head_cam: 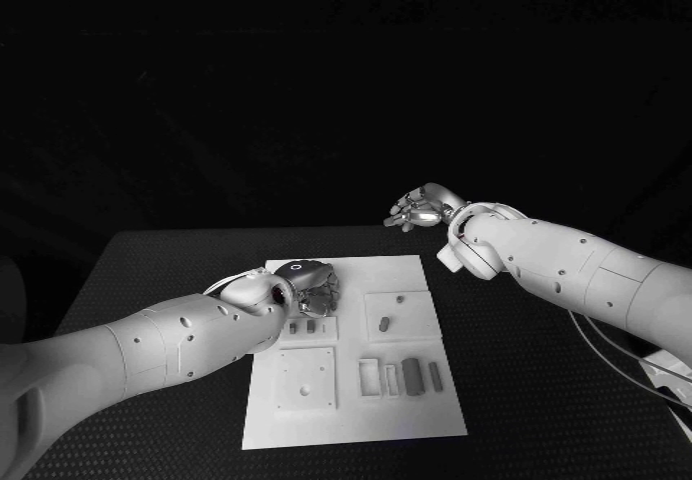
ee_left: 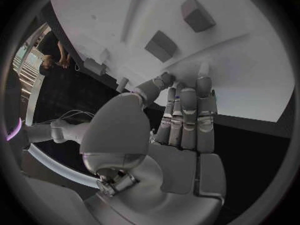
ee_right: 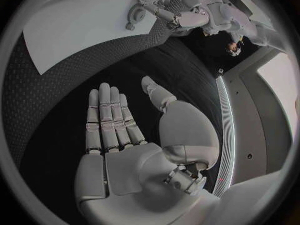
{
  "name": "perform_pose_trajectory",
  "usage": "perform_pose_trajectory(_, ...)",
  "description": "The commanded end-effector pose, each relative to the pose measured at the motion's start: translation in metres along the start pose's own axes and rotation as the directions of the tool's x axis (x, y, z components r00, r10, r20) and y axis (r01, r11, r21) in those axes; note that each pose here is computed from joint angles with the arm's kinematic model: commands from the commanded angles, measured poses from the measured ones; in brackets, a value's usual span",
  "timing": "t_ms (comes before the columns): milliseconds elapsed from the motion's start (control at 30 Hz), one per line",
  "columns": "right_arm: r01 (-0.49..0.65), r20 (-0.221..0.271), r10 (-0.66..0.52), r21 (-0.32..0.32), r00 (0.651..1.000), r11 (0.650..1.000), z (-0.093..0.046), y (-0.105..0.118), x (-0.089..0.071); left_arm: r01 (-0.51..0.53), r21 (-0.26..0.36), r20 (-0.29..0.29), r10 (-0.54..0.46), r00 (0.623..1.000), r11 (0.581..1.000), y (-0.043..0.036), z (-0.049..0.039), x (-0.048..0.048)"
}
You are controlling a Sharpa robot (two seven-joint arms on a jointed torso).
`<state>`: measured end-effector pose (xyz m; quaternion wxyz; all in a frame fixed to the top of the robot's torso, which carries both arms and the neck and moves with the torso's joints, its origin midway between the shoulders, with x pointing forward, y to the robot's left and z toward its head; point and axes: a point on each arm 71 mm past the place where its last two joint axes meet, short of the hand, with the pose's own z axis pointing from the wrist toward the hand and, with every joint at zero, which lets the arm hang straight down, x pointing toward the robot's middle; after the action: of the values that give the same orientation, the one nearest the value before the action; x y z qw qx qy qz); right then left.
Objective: Assemble the parts on the task board
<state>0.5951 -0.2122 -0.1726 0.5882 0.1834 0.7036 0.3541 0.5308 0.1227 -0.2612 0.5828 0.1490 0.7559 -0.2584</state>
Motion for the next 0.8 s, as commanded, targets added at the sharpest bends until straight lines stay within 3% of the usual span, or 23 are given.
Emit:
perform_pose_trajectory(33, -0.005, -0.014, 0.005, -0.012, 1.0, 1.0, 0.0001, 0.0015, 0.0017, -0.003, 0.008, -0.032, 0.004, 0.999, 1.0, -0.0022, 0.0007, 0.0064)
perform_pose_trajectory(300, -0.005, -0.017, 0.005, -0.011, 1.0, 1.0, 0.0, 0.0014, 0.0018, -0.002, 0.008, -0.036, 0.002, 0.999, 1.0, -0.0025, 0.0013, 0.0093)
perform_pose_trajectory(800, -0.005, -0.019, 0.005, -0.011, 1.0, 1.0, -0.0001, 0.001, 0.0016, -0.022, 0.044, -0.105, 0.026, 0.994, 0.999, -0.0088, 0.0016, 0.0158)
